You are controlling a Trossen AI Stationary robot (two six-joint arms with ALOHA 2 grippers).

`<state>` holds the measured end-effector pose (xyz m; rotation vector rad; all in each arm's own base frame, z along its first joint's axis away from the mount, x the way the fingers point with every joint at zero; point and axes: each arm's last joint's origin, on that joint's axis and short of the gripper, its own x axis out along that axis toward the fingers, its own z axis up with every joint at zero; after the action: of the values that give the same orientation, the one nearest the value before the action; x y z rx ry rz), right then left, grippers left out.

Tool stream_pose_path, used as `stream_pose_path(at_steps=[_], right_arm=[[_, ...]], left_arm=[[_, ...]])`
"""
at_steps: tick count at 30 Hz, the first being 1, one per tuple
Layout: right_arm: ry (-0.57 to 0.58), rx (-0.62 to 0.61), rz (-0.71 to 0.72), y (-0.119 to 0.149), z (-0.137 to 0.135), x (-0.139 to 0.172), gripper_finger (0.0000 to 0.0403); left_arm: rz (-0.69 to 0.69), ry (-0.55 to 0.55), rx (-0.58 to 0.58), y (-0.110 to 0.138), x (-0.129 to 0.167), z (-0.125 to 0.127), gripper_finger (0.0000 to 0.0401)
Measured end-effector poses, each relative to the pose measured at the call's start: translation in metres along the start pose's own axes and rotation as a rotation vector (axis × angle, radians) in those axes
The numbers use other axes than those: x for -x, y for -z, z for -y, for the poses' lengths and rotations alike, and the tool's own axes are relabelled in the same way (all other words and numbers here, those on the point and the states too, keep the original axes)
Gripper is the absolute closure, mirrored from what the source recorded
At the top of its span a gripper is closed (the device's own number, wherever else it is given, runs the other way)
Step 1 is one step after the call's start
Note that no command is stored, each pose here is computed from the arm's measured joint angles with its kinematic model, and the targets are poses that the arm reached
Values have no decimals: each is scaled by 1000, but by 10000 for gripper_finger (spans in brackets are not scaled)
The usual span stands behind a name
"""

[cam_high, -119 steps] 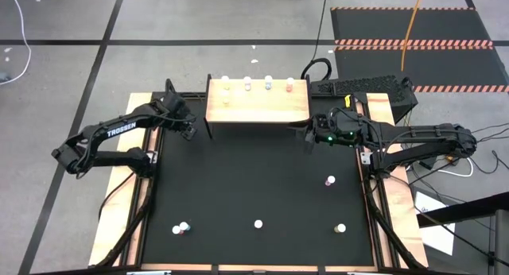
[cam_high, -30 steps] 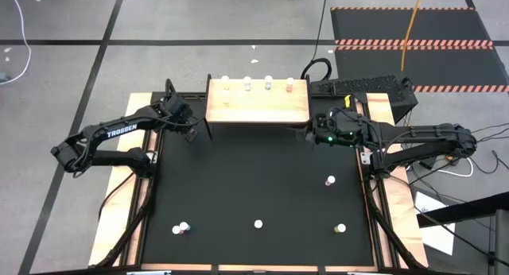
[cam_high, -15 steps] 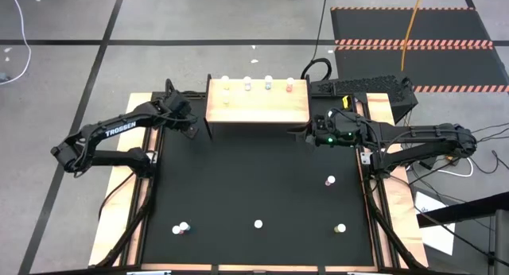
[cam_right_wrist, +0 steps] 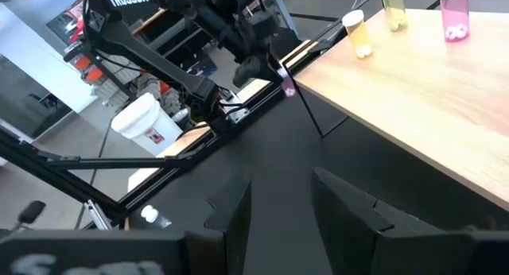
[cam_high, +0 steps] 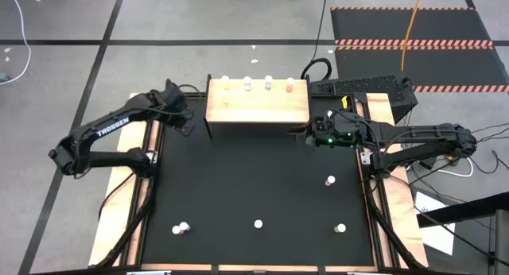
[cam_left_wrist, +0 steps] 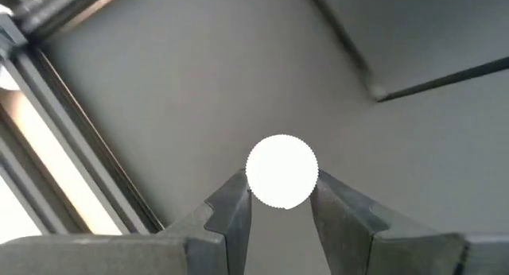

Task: Pick and place medicine bottles onto shelf by color
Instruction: Put the top pink pill bottle on the shelf aligned with the other pink bottle

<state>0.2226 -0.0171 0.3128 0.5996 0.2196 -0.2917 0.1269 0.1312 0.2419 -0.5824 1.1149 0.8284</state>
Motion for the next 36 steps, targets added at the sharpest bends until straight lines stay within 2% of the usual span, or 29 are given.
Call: stream_pose_path(at_steps=[10, 19, 29, 36], right_arm=[[0, 18, 0, 0, 0, 0, 280], [-25, 56, -15, 4, -5, 1, 280], [-29, 100, -94, 16, -10, 3, 280], [-12, 114, -139, 21, -10, 4, 280]], left_arm=[[167, 77, -2, -21, 80, 17, 277], [253, 201, -28, -51, 138, 56, 277], [269, 302, -133, -89, 154, 118, 277], [366, 291, -180, -121, 145, 154, 277]])
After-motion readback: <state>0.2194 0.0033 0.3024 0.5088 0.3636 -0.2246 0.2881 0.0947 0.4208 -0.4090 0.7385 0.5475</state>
